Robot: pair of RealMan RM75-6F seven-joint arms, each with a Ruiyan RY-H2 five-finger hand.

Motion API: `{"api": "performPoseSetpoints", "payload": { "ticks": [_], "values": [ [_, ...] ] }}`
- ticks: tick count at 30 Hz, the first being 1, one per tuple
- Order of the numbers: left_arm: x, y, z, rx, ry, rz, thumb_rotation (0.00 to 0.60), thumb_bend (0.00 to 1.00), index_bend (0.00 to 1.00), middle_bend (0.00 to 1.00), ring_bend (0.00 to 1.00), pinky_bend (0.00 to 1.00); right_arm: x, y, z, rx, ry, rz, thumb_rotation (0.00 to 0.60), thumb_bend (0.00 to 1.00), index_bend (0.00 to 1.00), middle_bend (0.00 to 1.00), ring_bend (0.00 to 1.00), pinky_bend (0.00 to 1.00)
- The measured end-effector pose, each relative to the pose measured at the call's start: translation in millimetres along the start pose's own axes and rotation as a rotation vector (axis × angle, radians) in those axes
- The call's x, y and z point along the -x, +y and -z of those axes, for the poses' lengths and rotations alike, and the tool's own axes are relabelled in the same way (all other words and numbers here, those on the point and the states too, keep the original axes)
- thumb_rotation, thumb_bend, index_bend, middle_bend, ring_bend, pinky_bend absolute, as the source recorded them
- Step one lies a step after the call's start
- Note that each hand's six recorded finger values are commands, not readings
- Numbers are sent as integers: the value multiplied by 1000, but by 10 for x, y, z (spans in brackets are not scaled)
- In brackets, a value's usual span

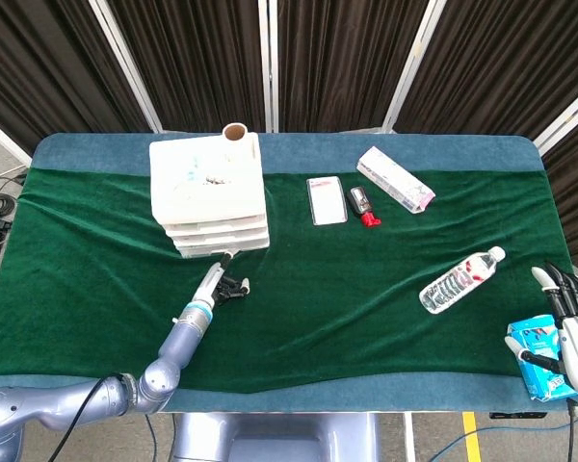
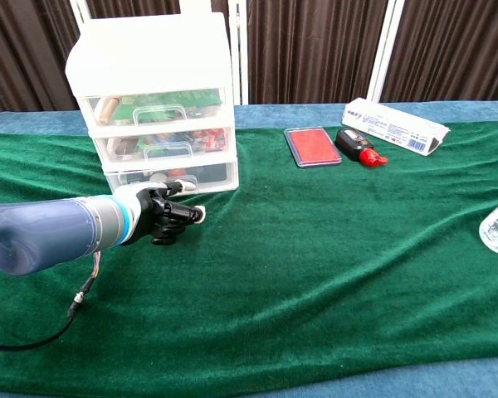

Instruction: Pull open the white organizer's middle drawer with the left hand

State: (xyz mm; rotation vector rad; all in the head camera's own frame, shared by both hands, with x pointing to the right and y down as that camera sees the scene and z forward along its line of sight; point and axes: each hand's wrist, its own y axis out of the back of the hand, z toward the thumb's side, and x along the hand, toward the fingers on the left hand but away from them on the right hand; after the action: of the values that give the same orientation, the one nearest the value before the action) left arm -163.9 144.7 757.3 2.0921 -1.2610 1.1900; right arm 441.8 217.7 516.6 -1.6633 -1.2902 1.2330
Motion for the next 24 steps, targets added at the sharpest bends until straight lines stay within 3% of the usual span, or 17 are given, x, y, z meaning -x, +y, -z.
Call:
{"api": "performPoseSetpoints", "payload": {
  "ticks": [24],
  "values": [
    [139,-144,54,-44,-15,64,600,607,35,944,901,927,-7,6,-2,-1,-2,2,600,43,71,0,0,0]
  ]
}}
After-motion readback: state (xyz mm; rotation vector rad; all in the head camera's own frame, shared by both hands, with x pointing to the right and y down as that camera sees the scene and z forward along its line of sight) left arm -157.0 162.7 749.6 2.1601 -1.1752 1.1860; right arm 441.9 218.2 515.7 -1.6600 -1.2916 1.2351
